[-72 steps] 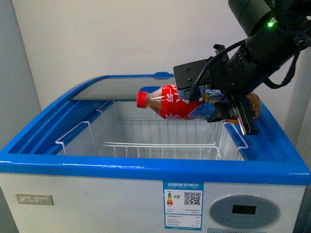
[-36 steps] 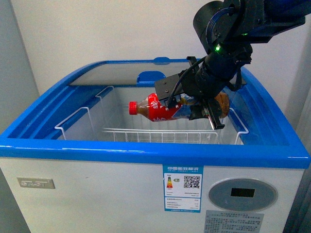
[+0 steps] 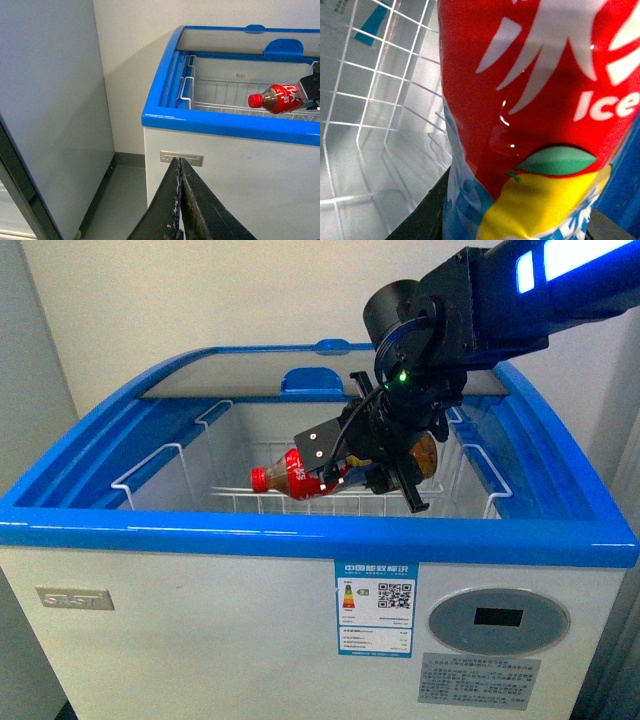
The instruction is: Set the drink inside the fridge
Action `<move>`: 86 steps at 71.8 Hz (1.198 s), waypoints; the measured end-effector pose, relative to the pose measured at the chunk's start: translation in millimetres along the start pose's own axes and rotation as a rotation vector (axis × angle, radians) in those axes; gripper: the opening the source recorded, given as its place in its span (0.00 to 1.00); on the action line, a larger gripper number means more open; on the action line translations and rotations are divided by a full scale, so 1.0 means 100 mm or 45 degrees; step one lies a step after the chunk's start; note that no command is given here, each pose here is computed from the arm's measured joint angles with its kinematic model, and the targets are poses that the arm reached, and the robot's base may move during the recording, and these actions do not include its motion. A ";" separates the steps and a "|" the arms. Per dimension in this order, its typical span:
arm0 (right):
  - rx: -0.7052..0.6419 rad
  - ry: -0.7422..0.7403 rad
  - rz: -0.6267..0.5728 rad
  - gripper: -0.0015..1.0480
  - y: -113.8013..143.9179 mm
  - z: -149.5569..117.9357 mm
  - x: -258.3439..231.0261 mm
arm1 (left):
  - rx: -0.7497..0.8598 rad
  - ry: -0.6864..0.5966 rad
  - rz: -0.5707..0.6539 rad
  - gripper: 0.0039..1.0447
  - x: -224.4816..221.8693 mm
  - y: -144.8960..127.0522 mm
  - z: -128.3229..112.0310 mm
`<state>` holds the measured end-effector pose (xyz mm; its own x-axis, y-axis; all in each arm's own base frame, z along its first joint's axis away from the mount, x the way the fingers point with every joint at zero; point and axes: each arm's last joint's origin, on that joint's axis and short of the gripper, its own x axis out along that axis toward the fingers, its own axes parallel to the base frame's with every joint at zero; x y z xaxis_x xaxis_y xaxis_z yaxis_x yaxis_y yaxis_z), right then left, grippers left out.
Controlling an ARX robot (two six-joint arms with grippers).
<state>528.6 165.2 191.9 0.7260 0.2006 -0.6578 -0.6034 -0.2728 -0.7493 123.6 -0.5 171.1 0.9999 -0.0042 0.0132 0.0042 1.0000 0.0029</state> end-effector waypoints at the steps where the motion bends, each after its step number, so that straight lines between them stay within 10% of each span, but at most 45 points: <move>1: -0.002 -0.001 -0.002 0.38 0.01 0.01 0.01 | 0.000 0.000 0.000 0.02 0.00 0.00 0.00; 22: -0.052 -0.011 0.042 0.38 0.29 0.15 0.18 | 0.000 -0.004 0.000 0.02 -0.08 0.00 0.01; 53: 0.047 -0.120 -0.173 0.92 -0.24 0.07 -0.55 | 0.000 -0.003 0.000 0.02 -0.15 0.00 0.00; 72: 0.927 0.102 -0.522 0.93 -0.37 -0.61 -1.62 | 0.000 0.002 0.000 0.02 -0.26 0.00 -0.02; 86: 1.714 0.162 -0.560 0.93 0.32 -0.81 -2.54 | 0.000 0.003 0.000 0.02 -0.26 0.00 -0.02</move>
<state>351.7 28.9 340.6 0.9145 -0.0712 -0.3984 -0.1201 0.8922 -0.4353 97.2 -0.4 168.3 0.9999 -0.0042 0.0105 0.0042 1.0000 0.0025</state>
